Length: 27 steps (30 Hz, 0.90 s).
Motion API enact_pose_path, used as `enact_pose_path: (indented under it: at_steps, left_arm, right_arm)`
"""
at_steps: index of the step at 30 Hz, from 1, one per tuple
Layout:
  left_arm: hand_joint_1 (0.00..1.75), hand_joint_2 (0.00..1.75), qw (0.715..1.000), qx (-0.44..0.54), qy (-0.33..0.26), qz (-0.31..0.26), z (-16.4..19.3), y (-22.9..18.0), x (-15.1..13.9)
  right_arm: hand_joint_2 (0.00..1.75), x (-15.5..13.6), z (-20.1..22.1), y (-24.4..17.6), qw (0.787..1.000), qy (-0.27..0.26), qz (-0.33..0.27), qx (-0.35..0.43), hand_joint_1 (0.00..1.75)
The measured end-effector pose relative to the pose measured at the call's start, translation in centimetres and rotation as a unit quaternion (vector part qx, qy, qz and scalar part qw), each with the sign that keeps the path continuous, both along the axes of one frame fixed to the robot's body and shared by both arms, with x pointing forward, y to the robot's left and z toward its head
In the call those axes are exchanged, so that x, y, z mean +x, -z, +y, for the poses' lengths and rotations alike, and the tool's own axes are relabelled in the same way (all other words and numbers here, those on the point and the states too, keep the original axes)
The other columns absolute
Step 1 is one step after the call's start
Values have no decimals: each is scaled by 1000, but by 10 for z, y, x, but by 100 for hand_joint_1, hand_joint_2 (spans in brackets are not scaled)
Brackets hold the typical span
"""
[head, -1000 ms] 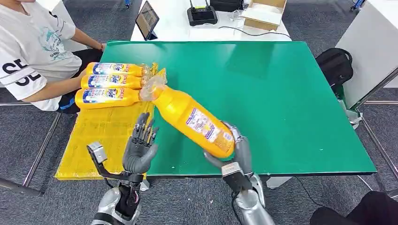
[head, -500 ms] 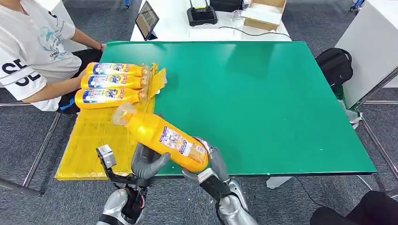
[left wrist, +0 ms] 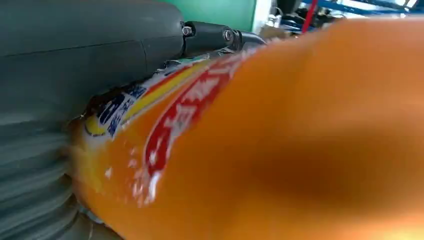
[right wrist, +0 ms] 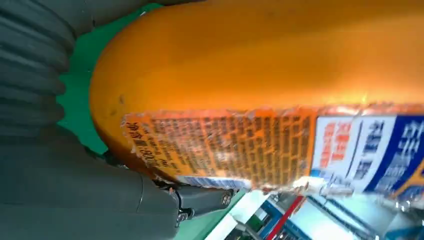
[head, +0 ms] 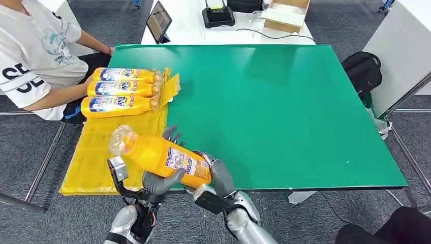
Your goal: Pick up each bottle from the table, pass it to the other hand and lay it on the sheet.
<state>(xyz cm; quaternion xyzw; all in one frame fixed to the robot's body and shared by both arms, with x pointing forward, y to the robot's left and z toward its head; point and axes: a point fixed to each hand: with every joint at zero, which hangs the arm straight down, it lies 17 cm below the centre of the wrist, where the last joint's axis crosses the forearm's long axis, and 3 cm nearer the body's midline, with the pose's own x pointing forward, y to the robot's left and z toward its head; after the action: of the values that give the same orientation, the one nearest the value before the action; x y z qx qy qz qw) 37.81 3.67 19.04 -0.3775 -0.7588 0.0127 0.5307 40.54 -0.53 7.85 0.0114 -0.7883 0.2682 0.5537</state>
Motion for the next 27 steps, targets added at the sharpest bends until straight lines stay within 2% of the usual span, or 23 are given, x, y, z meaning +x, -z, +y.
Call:
enact_pose_path:
  at_steps: [11,12,14,27]
  left_arm:
    - [0,175,999,32,0,33,0,32,2]
    - [16,175,999,35,-3,34,1,34,2]
    - [175,175,998,42,-10,34,2,36,4]
    - [175,175,998,12,-42,50,20,35,13]
  right_arm:
    - [175,-2,19,21,997,-34,14,-61,175]
    - [175,-2,19,22,997,-35,16,-63,175]
    - [175,-2,20,24,997,-37,18,-67,175]
    - [175,-2,27,28,995,-49,21,-80,175]
